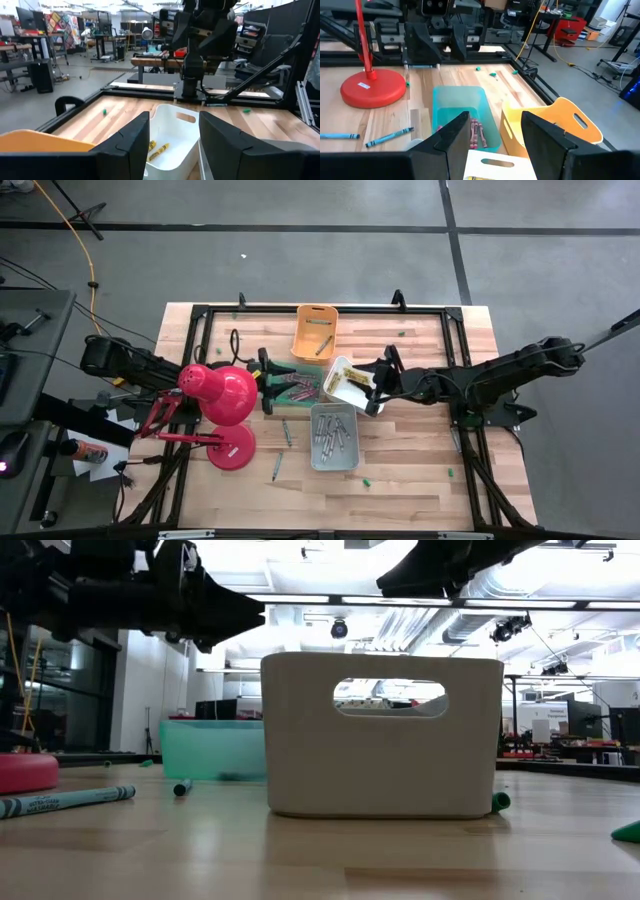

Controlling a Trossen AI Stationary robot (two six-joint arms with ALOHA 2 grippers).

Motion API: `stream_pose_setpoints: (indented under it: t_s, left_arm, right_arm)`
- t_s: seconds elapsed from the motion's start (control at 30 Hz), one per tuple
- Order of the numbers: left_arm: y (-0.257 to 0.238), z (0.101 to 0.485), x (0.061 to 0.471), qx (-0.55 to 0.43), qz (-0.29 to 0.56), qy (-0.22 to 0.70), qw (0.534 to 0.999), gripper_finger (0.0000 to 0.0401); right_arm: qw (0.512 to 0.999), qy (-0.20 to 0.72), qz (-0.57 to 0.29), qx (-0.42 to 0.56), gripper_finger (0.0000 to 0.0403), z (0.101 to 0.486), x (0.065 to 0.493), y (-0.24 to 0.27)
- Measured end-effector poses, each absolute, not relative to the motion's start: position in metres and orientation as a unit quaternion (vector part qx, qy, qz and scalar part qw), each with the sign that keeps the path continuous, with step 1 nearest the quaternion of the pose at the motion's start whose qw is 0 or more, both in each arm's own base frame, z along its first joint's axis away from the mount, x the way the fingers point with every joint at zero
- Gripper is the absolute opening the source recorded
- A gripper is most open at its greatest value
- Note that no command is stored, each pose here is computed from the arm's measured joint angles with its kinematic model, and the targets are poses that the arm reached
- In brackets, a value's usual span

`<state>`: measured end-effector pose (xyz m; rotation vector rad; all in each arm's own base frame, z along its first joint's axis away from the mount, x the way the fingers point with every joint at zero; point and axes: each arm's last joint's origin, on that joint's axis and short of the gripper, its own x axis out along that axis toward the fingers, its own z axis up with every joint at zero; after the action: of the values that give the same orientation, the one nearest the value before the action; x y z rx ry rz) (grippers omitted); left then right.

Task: Sort crayons
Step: Put the blue crayon into the yellow bin

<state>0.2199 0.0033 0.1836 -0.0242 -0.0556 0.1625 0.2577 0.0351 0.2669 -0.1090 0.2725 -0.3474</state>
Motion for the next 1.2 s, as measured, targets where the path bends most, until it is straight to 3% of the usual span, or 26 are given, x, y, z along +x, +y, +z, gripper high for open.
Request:
stream_pose_setpoints:
  t_s: [0.37,0.7,0.87,1.0,1.2]
  left_arm:
    - [0.003,0.186,0.22,-0.007,0.082,-0.04,0.996,0.0157]
    - [0.0,0.193,0.229,-0.025,0.073,-0.031,0.997,0.0157]
    - [-0.016,0.197,0.253,0.056,0.055,0.123,0.989,0.0157]
    - [-0.027,0.194,0.265,0.194,0.021,0.258,0.946,0.0157]
    - [-0.061,0.201,0.269,0.331,-0.11,0.324,0.879,0.0157]
  right_arm:
    - [0.962,0.217,-0.135,-0.09,0.0172,0.259,0.237,0.049]
    - [0.973,0.166,-0.143,-0.069,0.0172,0.277,0.221,0.063]
    - [0.972,0.169,-0.144,-0.071,0.0172,0.276,0.221,0.063]
    - [0.972,0.17,-0.144,-0.075,0.0172,0.276,0.221,0.063]
    - [0.97,0.178,-0.143,-0.084,0.0172,0.275,0.221,0.063]
